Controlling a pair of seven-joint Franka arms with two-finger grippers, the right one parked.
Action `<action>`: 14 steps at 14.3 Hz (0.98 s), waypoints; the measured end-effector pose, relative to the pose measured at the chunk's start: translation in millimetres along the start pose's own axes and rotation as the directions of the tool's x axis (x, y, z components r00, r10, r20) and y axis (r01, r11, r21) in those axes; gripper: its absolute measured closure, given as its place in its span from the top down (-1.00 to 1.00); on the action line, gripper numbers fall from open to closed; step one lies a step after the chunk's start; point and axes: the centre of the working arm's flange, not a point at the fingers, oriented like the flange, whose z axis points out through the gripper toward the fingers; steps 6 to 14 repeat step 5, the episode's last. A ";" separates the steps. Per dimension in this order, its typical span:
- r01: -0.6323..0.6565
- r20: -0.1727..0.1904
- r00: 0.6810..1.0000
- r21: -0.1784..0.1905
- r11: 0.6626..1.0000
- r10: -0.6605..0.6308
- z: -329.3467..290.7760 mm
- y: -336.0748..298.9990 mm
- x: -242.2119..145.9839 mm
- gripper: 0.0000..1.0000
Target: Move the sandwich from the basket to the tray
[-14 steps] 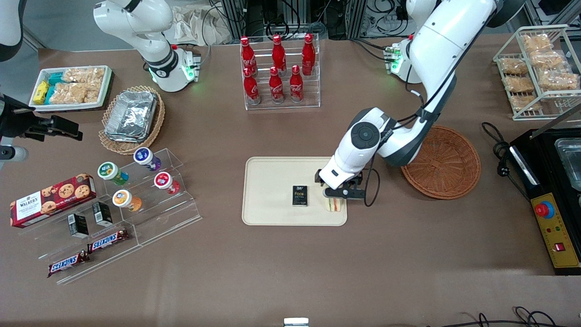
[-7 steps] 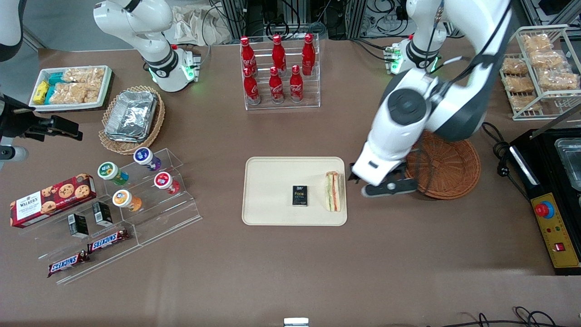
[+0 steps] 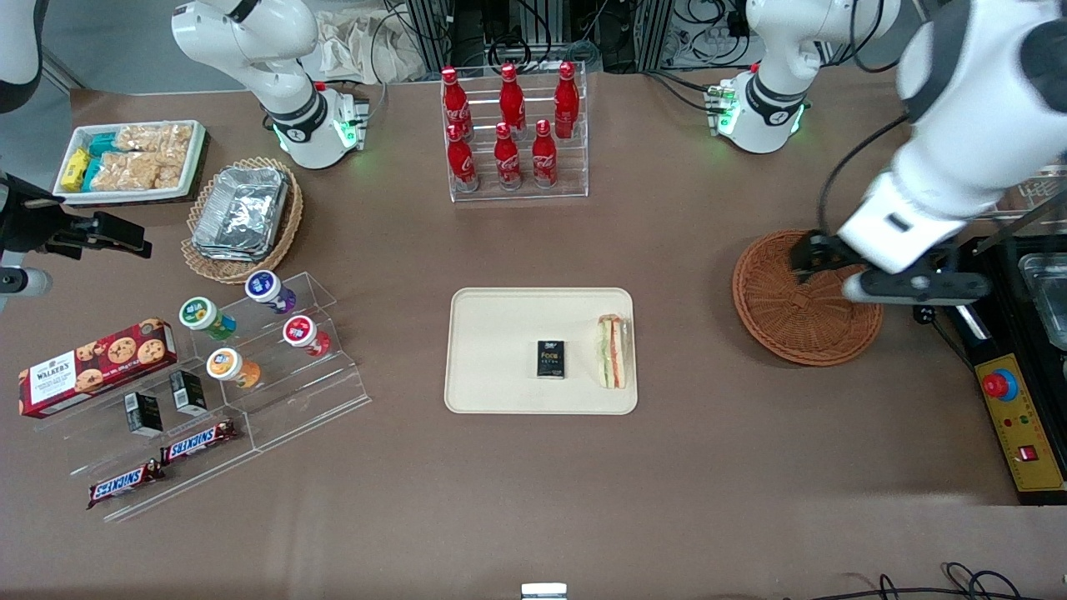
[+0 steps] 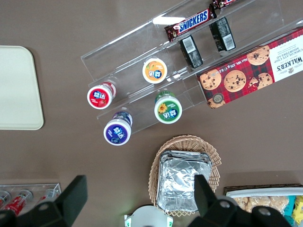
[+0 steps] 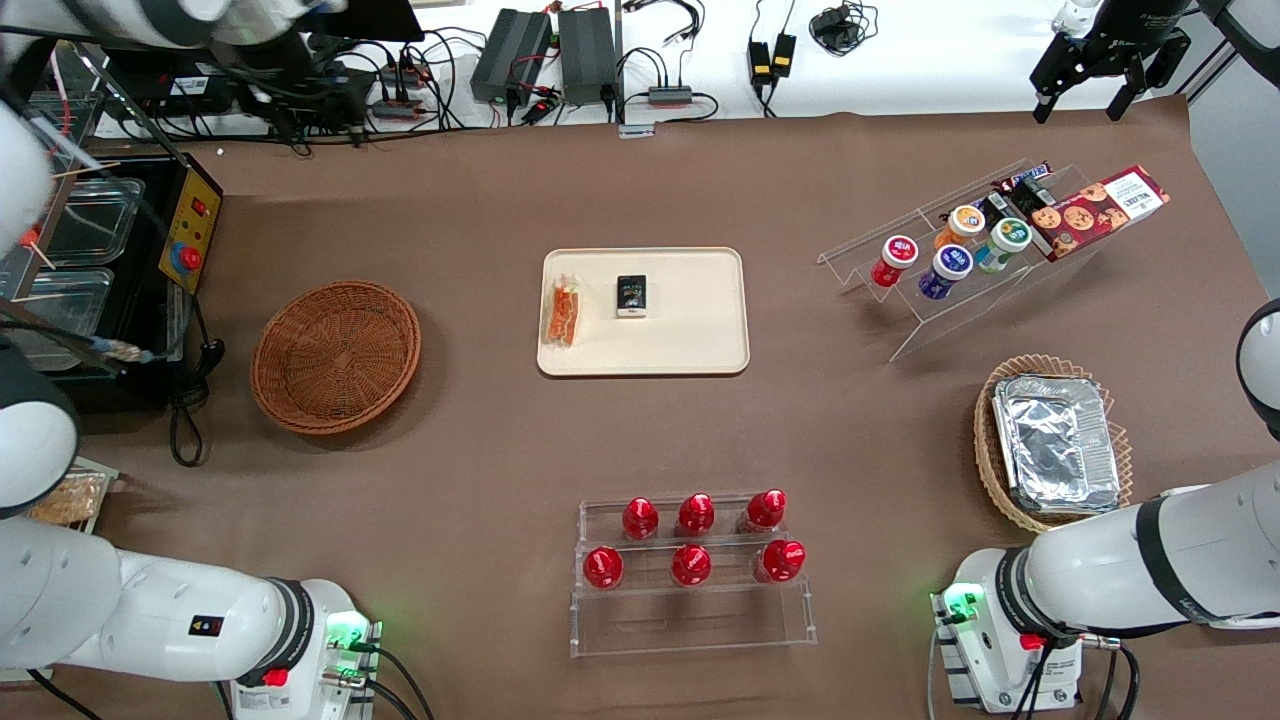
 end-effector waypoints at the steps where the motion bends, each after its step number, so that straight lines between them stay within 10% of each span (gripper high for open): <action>1: -0.040 0.000 0.999 -0.001 0.999 0.040 -1.5 -24.3 -4.8 1.00; 14: -0.130 0.014 0.991 -0.005 0.992 0.130 4.9 -78.1 -11.1 1.00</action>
